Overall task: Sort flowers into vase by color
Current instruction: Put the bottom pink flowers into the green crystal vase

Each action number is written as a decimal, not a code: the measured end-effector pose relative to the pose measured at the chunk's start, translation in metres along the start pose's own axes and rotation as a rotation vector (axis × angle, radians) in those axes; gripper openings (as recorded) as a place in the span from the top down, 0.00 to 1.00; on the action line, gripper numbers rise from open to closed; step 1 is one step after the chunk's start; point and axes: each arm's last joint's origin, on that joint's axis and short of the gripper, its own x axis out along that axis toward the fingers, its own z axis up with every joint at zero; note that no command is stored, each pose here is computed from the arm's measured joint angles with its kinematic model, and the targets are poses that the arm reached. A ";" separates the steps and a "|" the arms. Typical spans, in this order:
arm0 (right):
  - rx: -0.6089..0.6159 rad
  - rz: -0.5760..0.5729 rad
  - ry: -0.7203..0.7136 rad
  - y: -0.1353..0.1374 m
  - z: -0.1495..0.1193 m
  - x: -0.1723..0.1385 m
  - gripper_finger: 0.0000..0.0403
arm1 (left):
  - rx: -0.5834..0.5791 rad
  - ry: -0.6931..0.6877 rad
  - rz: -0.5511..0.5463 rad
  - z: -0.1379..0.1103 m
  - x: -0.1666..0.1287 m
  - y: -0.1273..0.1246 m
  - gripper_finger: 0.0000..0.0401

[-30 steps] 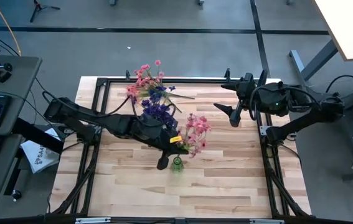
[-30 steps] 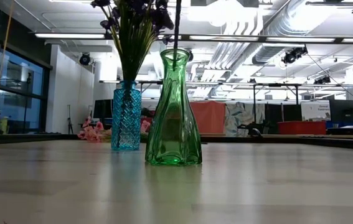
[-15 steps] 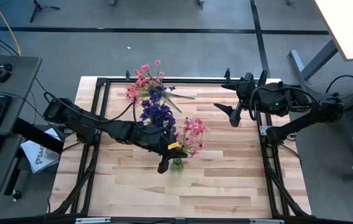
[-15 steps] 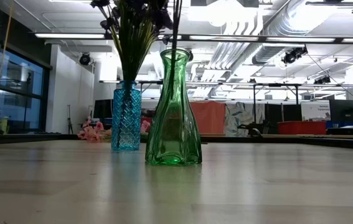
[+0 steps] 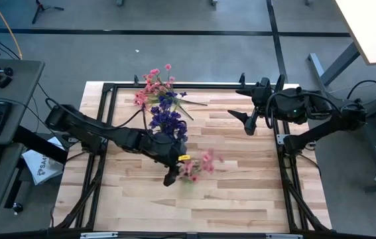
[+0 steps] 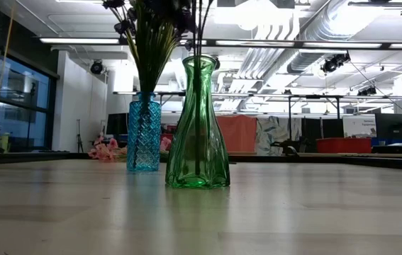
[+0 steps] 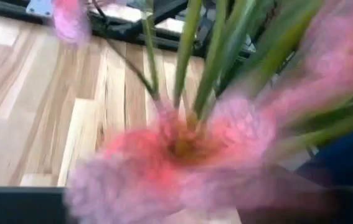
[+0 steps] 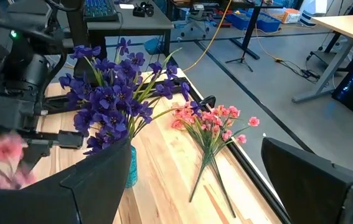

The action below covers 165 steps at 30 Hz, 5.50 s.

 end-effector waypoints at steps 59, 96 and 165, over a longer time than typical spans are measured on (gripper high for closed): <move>0.260 0.314 0.575 -0.092 -0.224 0.260 0.12 | 0.073 -0.760 0.535 0.048 -0.276 0.018 0.42; 0.009 -0.125 0.848 -0.017 -0.227 0.347 0.99 | 0.019 -0.844 0.645 0.056 -0.275 0.020 0.42; 0.334 0.439 -0.659 0.036 -0.032 0.102 1.00 | 0.237 -0.859 0.330 0.134 -0.121 0.031 0.66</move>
